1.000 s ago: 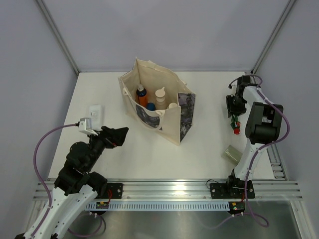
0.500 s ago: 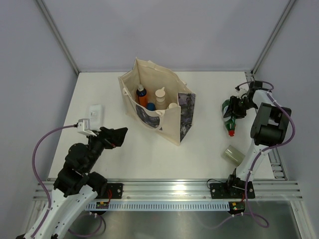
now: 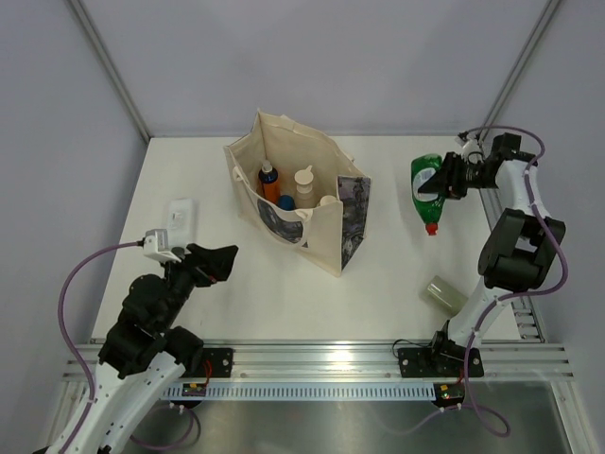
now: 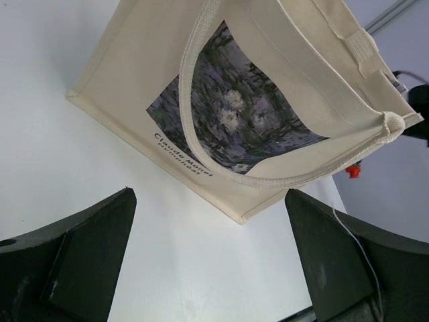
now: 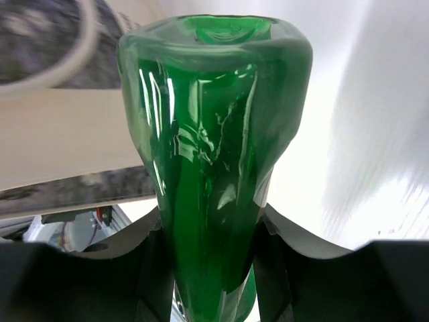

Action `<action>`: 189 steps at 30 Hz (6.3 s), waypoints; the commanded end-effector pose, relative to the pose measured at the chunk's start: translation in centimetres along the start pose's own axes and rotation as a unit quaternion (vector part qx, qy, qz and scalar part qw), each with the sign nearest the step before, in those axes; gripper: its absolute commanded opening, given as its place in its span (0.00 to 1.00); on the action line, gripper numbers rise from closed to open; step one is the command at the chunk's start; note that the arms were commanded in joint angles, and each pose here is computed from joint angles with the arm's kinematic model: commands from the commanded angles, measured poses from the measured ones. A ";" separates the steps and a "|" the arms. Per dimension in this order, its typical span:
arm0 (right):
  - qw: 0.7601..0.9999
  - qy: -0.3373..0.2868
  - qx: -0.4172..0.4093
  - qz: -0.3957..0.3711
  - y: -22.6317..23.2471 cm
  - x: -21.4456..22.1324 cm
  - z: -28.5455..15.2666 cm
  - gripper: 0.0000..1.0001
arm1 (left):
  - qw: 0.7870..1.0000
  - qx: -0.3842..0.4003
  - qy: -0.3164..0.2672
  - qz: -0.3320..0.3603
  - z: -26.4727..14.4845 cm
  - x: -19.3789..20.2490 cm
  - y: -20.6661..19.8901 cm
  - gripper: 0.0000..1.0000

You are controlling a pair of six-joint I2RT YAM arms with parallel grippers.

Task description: Place the personal care products into the canvas bag

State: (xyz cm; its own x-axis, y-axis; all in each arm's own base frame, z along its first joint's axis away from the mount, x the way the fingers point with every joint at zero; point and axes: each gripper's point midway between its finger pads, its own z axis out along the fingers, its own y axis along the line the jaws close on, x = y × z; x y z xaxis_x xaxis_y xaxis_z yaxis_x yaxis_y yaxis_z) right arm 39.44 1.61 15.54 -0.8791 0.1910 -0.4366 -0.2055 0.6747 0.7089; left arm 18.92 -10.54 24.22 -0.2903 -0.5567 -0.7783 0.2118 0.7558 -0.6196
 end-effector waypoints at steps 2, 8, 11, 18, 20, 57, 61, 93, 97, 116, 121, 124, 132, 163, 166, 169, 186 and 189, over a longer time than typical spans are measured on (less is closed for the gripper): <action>0.974 -0.085 -0.100 -0.184 14.2 -5.7 -5.8 0.00 | 0.999 -0.011 -0.031 -0.003 -0.6 -2.0 -0.3 0.99; 0.922 -0.096 -0.108 -0.359 25.8 -6.7 -5.5 0.00 | 0.999 -0.023 -0.030 0.002 -0.6 -2.3 -0.1 0.99; 0.890 -0.125 -0.116 -0.424 30.8 -7.2 -5.6 0.00 | 0.999 -0.026 -0.028 0.004 -0.6 -2.5 -0.1 0.99; 0.841 -0.125 -0.166 -0.500 39.6 -5.0 -1.2 0.00 | 0.999 -0.036 -0.020 -0.007 -0.7 -2.1 0.3 0.99; 0.838 -0.117 -0.177 -0.502 41.2 -4.1 0.6 0.00 | 0.999 -0.039 -0.020 -0.007 -0.8 -2.0 0.4 0.99; 0.892 0.060 0.018 -0.448 29.2 0.1 15.2 0.64 | 0.932 -0.308 0.120 0.151 2.7 -2.5 9.0 0.99; 0.872 0.008 -0.003 -0.489 32.7 -1.5 11.6 0.86 | 0.936 -0.287 0.167 0.113 4.7 -2.4 11.1 0.99; 0.885 -0.090 -0.150 -0.431 24.7 3.7 -3.8 0.98 | 0.736 -0.519 0.397 0.175 11.2 1.6 33.5 0.85; 0.891 -0.100 -0.147 -0.418 24.1 3.0 -4.5 0.98 | 0.736 -0.498 0.425 0.171 11.6 1.9 33.0 0.70; 0.899 -0.107 -0.151 -0.396 23.1 3.8 -5.4 0.99 | 0.926 -0.145 0.288 -0.197 15.3 1.5 19.4 0.00; 0.904 -0.107 -0.149 -0.386 22.5 4.0 -5.2 0.99 | 0.931 -0.089 0.268 -0.230 15.0 1.6 17.3 0.00; 0.905 -0.109 -0.146 -0.384 22.3 4.0 -5.2 0.99 | 0.926 -0.082 0.272 -0.249 14.5 2.3 17.0 0.00; 0.908 -0.109 -0.138 -0.379 21.8 4.1 -5.1 0.99 | 0.936 -0.005 0.227 -0.268 13.7 0.2 14.7 0.00; 0.915 -0.108 -0.134 -0.366 21.1 3.9 -4.7 1.00 | 0.934 0.247 0.034 -0.255 8.3 -15.4 -4.8 0.00; 0.916 -0.106 -0.134 -0.364 21.0 3.8 -4.6 0.99 | 0.937 0.258 0.029 -0.235 8.7 -17.1 -7.5 0.00; 0.916 -0.105 -0.134 -0.363 20.9 3.8 -4.5 0.99 | 0.946 0.251 0.032 -0.203 9.3 -18.3 -10.2 0.00; 0.915 -0.115 -0.119 -0.367 20.5 4.0 -5.0 0.99 | 0.978 0.098 0.153 -0.105 17.5 -10.9 -10.2 0.00; 0.915 -0.116 -0.115 -0.369 20.4 3.9 -5.1 0.99 | 0.978 0.084 0.171 -0.087 18.4 -9.7 -10.2 0.03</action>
State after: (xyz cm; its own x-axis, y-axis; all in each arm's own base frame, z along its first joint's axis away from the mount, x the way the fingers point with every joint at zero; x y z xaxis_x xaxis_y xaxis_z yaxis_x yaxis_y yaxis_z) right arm 29.57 12.82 30.02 -0.4204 -0.0824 -0.9036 -0.7995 0.5046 0.3259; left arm 35.92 -18.75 30.11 -0.7419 -0.5288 -0.4122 0.0821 0.5386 -0.8386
